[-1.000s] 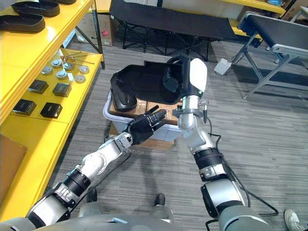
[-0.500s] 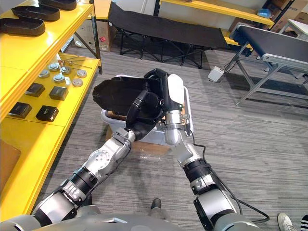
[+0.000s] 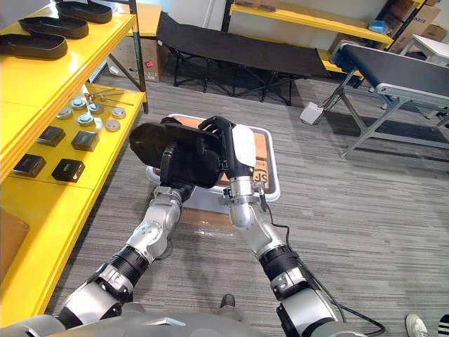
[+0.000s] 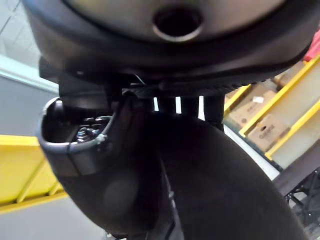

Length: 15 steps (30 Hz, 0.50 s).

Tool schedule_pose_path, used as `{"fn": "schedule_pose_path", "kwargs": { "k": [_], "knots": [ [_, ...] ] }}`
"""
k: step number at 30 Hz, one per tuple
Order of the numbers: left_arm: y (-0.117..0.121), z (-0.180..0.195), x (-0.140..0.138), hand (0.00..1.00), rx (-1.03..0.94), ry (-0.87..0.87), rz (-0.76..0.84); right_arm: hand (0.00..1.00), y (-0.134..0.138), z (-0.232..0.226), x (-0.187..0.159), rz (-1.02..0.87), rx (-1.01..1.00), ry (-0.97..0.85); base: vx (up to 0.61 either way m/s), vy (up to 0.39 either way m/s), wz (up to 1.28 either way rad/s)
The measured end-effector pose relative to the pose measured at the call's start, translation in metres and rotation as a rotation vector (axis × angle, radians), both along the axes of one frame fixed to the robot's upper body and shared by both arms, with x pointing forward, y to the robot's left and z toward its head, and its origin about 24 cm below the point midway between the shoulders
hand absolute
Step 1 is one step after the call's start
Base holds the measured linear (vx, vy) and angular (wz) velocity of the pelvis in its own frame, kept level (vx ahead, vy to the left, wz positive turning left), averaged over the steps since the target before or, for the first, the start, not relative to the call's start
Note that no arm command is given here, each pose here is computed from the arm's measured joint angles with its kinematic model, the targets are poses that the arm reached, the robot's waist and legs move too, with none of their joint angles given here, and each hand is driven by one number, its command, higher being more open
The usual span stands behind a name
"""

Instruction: Walk over and take three plastic housings, then place them on the shelf

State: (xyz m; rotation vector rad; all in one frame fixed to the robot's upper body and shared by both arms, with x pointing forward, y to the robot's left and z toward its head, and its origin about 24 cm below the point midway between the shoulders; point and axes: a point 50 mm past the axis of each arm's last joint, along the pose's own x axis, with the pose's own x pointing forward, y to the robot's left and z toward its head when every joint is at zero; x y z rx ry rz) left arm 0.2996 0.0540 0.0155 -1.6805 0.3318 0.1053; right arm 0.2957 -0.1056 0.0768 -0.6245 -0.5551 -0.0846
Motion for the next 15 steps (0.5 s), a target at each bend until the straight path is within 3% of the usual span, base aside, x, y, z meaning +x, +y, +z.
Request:
{"fn": "schedule_pose_path", "kwargs": {
  "k": [4,5,11,15],
  "knots": [
    [0.0,0.003,0.0,0.0,-0.003,-0.064,0.018,0.0,0.004,0.004,-0.002,-0.007,0.043,-0.019,0.0,0.0,0.0],
    [-0.002,0.003,0.0,0.0,-0.007,-0.073,0.026,1.0,0.005,0.005,-0.004,-0.002,0.051,-0.028,0.0,0.0,0.0],
    [0.0,0.01,0.001,0.0,0.015,-0.129,0.098,1.0,0.015,-0.006,-0.02,0.0,0.128,-0.031,0.0,0.0,0.0],
    [0.014,0.023,0.004,0.0,0.169,-0.205,0.191,1.0,0.013,-0.022,-0.033,-0.021,0.145,0.013,0.0,0.0,-0.03]
  ]
}}
